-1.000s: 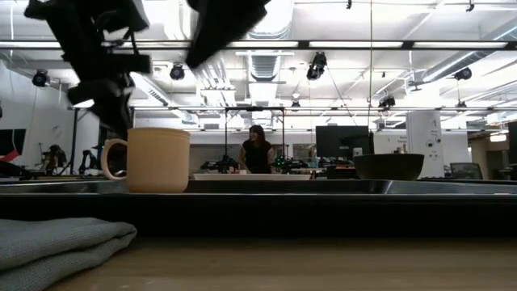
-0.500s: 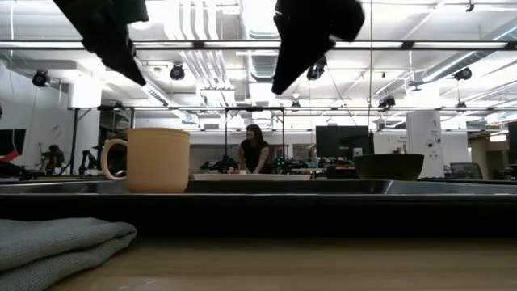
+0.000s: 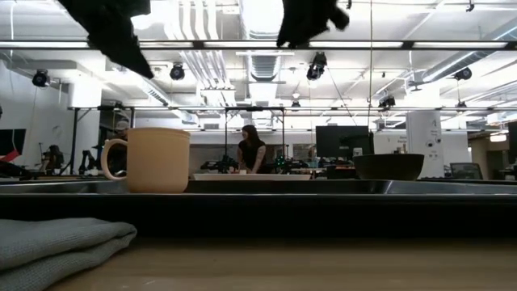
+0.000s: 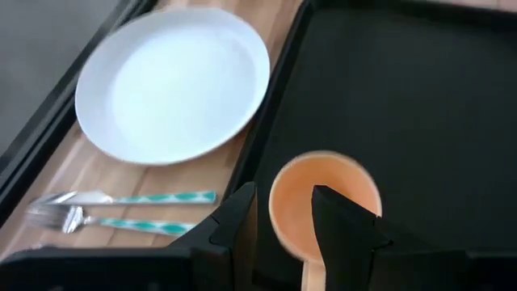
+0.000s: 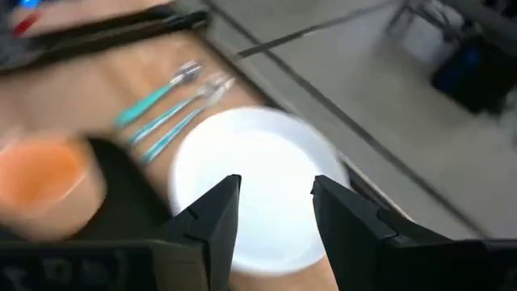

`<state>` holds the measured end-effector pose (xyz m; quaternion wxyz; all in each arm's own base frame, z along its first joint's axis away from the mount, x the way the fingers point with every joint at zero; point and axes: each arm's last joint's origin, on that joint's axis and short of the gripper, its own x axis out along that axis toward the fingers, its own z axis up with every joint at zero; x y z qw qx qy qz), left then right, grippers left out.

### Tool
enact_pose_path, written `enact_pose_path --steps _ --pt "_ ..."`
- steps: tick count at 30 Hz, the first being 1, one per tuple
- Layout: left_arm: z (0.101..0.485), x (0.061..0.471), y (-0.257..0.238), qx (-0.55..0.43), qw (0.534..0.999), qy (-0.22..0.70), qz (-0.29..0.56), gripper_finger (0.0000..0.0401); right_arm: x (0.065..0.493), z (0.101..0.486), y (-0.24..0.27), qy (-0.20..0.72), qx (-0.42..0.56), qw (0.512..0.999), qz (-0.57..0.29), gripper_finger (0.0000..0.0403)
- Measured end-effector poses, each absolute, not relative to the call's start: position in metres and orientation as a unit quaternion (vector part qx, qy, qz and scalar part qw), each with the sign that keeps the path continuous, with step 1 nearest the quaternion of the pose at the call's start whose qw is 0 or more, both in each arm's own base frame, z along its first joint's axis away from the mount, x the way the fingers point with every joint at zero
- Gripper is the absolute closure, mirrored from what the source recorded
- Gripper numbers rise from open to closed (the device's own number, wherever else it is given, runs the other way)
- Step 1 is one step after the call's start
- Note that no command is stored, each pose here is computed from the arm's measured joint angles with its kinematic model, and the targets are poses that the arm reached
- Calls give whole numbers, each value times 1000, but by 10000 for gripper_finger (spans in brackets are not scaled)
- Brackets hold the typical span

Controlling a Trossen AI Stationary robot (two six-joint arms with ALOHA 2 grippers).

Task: Set up tray
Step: Put the white plate to the bottom right of the orange mug on the black serving tray

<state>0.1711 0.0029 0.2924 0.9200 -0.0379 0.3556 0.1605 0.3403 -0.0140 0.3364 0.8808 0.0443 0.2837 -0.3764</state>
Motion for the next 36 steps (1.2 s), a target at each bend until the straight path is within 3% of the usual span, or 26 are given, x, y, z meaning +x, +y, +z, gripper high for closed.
enact_pose_path --steps 6,11,18,36 --pt "291 173 3 -37 919 357 160 299 320 325 -107 277 154 837 -445 255" --pt "294 174 3 -18 925 347 152 299 320 282 -155 329 242 800 -439 255" --pt "294 175 3 -14 926 347 150 299 346 233 -176 393 223 774 -444 255" --pt "294 175 3 -24 926 346 152 299 350 193 -215 384 293 727 -488 264"
